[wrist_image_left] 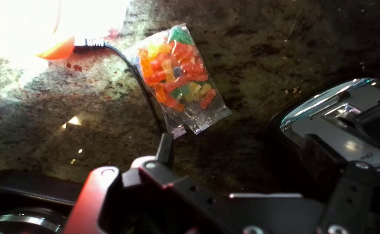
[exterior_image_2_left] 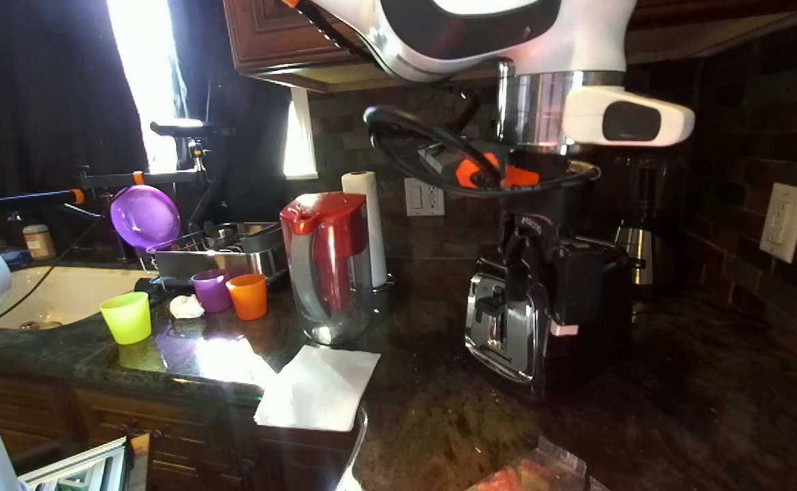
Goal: Move the object from the toaster and place it on the counter
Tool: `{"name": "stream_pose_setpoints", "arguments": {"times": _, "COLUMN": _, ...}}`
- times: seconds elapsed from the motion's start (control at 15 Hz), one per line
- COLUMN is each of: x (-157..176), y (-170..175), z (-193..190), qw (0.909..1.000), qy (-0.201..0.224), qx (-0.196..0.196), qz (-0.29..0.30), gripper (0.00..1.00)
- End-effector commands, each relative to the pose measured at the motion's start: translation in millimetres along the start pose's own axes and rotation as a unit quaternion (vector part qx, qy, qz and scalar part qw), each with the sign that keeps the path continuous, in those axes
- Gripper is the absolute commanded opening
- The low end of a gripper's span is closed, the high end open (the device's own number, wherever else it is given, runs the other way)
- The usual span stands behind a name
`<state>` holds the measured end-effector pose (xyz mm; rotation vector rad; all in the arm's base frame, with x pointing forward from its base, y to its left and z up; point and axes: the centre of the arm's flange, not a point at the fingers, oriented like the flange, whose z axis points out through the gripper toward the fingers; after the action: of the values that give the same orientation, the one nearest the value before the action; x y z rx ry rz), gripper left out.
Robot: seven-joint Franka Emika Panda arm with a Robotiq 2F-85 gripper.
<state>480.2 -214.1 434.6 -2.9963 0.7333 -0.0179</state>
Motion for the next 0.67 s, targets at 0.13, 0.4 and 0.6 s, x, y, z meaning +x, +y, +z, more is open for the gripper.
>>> {"name": "stream_pose_setpoints", "arguments": {"times": 0.13, "x": -32.7, "y": 5.2, "z": -39.8, "qw": 0.9935, "qy": -0.016, "qx": -0.017, "qz": -0.111, "gripper": 1.00}}
{"name": "stream_pose_setpoints", "arguments": {"times": 0.4, "x": -42.7, "y": 7.6, "z": -61.4, "qw": 0.9831, "qy": 0.003, "qx": -0.029, "qz": -0.181, "gripper": 1.00}}
{"name": "stream_pose_setpoints", "arguments": {"times": 0.6, "x": -45.8, "y": 7.0, "z": -71.0, "qw": 0.9779, "qy": 0.016, "qx": -0.029, "qz": -0.207, "gripper": 1.00}}
